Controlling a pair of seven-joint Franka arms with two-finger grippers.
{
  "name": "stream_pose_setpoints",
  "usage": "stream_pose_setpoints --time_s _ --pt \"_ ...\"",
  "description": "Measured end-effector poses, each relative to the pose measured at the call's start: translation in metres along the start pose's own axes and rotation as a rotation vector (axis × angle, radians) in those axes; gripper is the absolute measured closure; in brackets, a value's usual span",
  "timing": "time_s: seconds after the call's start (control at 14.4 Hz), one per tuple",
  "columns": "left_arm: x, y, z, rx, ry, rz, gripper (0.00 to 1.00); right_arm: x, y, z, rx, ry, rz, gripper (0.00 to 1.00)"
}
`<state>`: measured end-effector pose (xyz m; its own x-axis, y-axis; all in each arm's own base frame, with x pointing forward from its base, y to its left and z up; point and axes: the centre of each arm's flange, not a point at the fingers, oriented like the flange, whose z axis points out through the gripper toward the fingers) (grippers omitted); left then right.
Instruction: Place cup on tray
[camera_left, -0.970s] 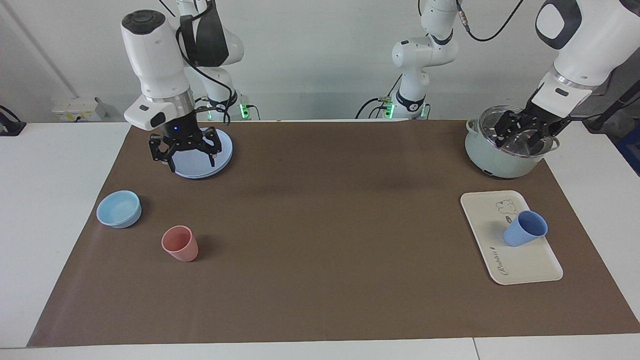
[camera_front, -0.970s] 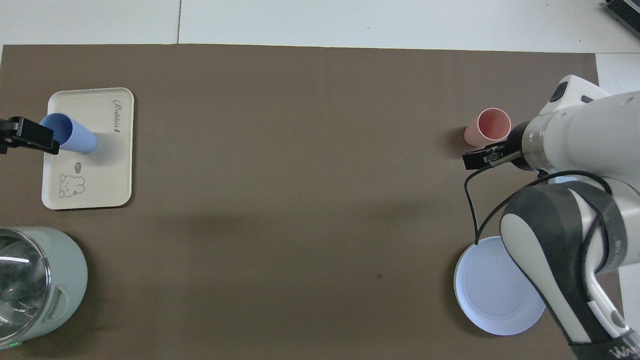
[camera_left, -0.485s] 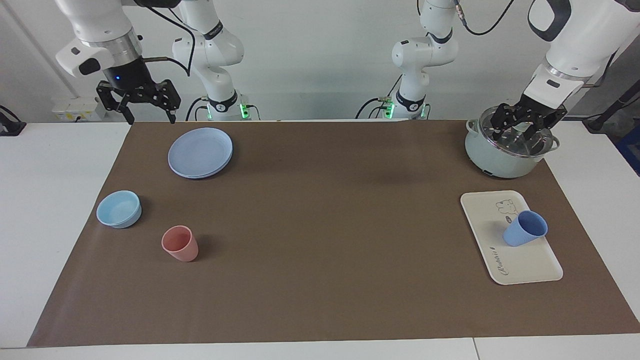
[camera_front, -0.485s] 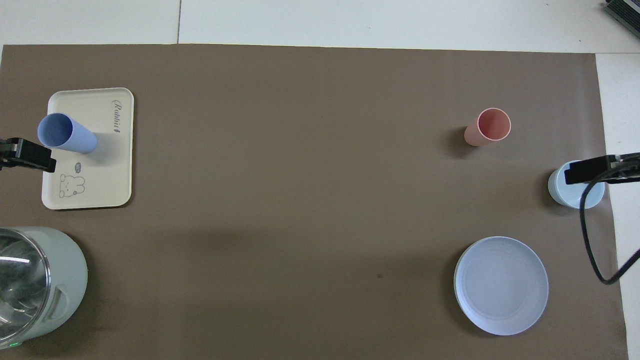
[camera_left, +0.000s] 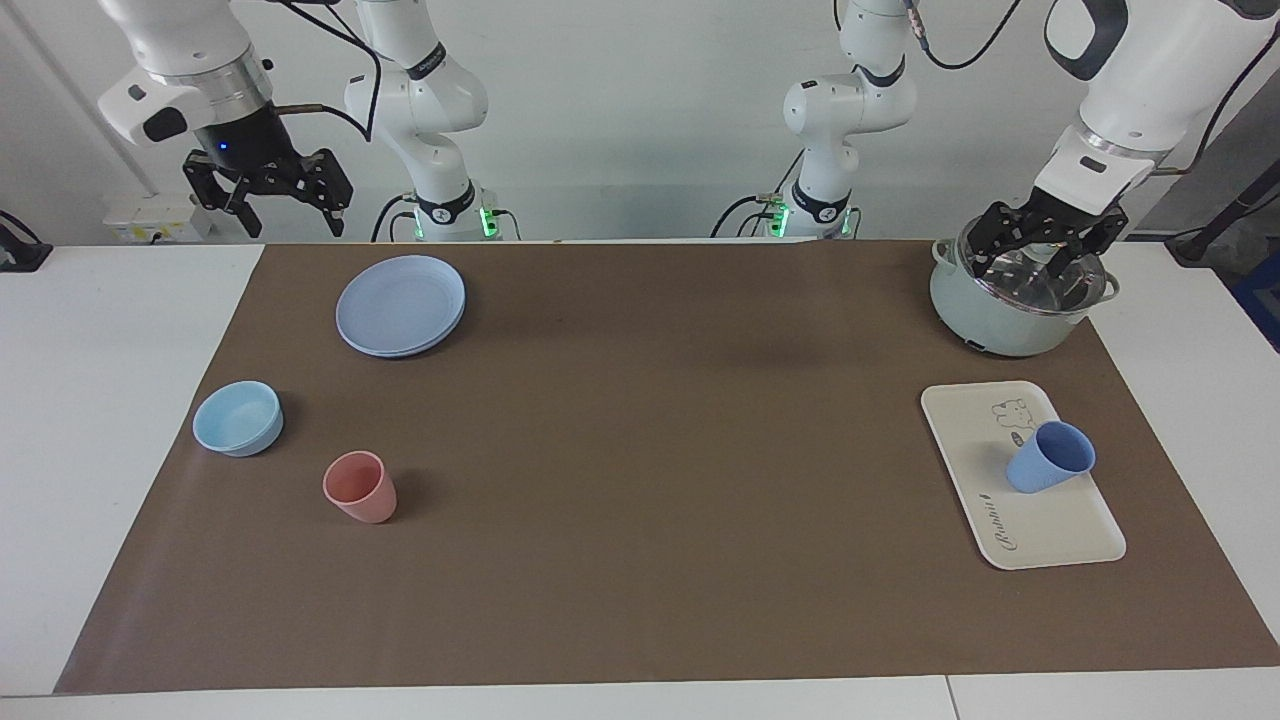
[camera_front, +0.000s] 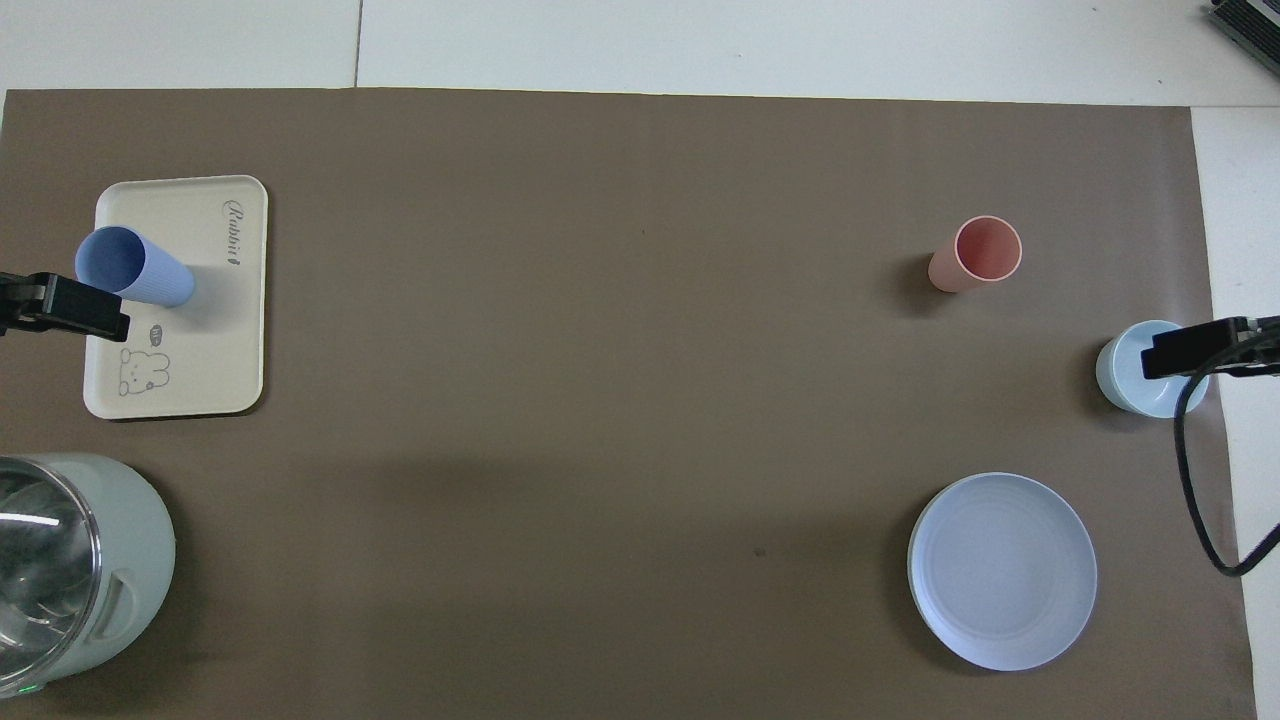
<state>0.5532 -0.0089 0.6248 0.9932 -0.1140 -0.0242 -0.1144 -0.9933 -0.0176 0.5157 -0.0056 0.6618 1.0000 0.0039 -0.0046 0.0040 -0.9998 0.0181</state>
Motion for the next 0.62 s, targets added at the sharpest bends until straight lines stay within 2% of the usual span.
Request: stream_pose_setpoints --time_s 0.62 --pt "0.001 0.004 -0.001 0.001 0.006 0.007 0.00 0.002 0.006 0.018 0.000 -0.044 0.013 0.00"
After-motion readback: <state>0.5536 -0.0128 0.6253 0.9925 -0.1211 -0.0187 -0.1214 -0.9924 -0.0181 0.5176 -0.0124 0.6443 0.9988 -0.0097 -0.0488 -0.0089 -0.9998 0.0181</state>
